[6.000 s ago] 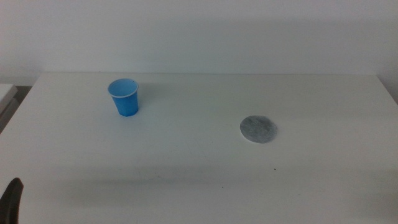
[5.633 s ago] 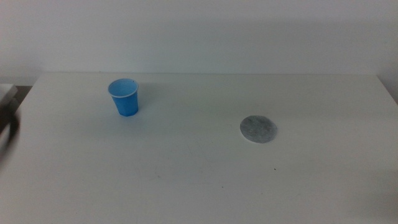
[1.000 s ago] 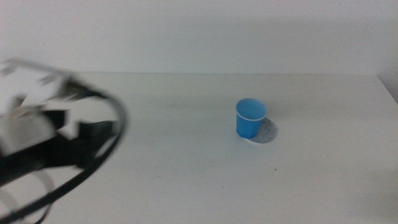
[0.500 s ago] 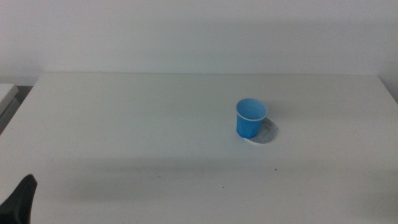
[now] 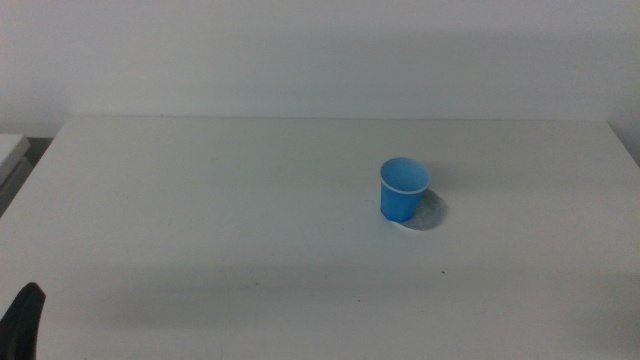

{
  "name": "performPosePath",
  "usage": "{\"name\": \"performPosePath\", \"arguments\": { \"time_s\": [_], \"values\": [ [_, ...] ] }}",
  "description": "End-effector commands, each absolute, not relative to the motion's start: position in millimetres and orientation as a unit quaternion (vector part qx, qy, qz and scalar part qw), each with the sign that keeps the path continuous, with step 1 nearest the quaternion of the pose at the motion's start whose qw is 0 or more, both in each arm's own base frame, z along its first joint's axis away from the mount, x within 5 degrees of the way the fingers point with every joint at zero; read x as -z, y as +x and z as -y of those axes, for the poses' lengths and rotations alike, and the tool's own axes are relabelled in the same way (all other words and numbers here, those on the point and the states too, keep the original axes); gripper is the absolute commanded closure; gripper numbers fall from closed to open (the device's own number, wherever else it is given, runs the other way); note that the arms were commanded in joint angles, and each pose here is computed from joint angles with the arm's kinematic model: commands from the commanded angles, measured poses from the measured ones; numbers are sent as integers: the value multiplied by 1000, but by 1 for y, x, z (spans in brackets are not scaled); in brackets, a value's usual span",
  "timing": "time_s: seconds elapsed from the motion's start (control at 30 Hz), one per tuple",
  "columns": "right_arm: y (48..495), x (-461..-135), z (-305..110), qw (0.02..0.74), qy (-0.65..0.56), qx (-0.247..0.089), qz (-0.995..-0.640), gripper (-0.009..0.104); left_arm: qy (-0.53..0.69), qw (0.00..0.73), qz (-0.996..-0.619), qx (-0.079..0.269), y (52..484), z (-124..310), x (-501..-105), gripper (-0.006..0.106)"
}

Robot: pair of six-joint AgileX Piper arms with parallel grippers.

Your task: Place an empty cup on a cup mat.

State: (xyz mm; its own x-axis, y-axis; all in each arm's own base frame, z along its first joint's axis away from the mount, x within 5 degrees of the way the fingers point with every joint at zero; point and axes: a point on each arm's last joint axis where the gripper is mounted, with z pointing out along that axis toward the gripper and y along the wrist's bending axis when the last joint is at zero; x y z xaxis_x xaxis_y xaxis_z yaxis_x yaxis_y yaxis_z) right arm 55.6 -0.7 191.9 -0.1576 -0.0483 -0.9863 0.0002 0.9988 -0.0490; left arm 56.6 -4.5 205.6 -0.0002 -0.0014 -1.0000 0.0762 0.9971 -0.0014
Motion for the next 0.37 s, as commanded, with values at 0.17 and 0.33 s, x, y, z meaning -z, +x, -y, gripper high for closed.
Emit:
{"name": "performPosePath", "arguments": {
  "time_s": [0.17,0.33],
  "values": [
    [55,-192,1,651,-19,23,-758,2,22,711,-702,27,56,4,-206,7],
    [55,-192,1,651,-19,23,-758,2,22,712,-701,27,56,4,-207,7]
  ]
}}
